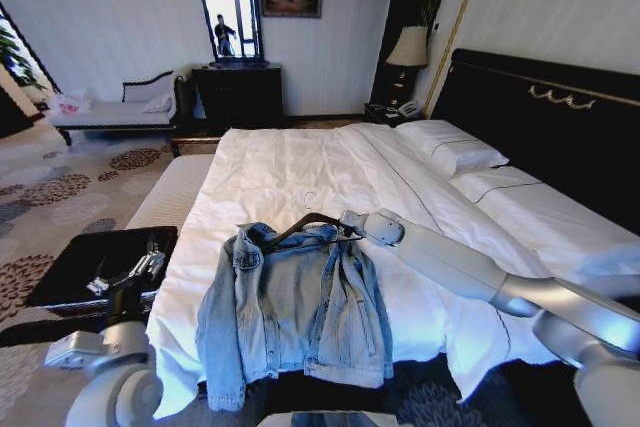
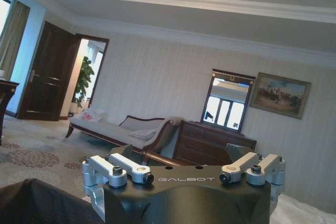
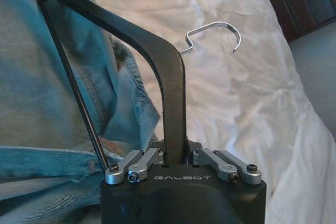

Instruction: Pick up the clothes from the bed and hang them on the clothes hanger.

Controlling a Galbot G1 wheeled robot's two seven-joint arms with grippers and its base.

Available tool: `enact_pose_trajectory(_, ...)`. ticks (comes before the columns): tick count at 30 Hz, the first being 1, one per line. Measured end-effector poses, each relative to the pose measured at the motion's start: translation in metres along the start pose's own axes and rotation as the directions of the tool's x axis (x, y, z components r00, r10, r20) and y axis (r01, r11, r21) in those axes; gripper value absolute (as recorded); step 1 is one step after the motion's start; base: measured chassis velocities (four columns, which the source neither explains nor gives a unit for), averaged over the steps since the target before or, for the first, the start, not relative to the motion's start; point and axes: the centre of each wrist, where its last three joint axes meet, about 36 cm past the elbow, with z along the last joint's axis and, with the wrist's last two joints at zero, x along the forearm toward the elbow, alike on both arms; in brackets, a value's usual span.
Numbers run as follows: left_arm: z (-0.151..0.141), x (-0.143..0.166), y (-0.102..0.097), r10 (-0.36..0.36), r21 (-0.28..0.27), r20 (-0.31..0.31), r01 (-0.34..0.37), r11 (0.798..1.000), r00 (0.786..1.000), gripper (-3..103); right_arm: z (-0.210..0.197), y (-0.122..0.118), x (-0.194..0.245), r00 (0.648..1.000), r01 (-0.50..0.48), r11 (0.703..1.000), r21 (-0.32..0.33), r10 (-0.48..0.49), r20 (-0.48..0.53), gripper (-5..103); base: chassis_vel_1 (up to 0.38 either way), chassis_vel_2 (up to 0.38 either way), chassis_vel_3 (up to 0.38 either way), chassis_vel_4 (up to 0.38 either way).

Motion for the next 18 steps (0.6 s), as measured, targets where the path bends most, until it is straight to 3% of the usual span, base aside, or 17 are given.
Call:
enact_pose_trajectory(9, -0.001, 0.000, 0.002, -0.004, 0.000, 0.001, 0.004, 1.000, 1.000, 100, -0.015, 0.012, -0.017, 1.000, 0.020, 1.000, 0.006, -0.020, 0.001, 19, 0.000, 0.000, 0.000, 0.000)
enact_pose_trajectory(18, 0.001, 0.002, 0.006, -0.023, -0.006, 0.003, 0.023, 1.000, 1.000, 100, -0.061, 0.051, -0.045, 0.994, 0.083, 0.996, 0.010, -0.084, 0.071, 19, 0.000, 0.000, 0.000, 0.000)
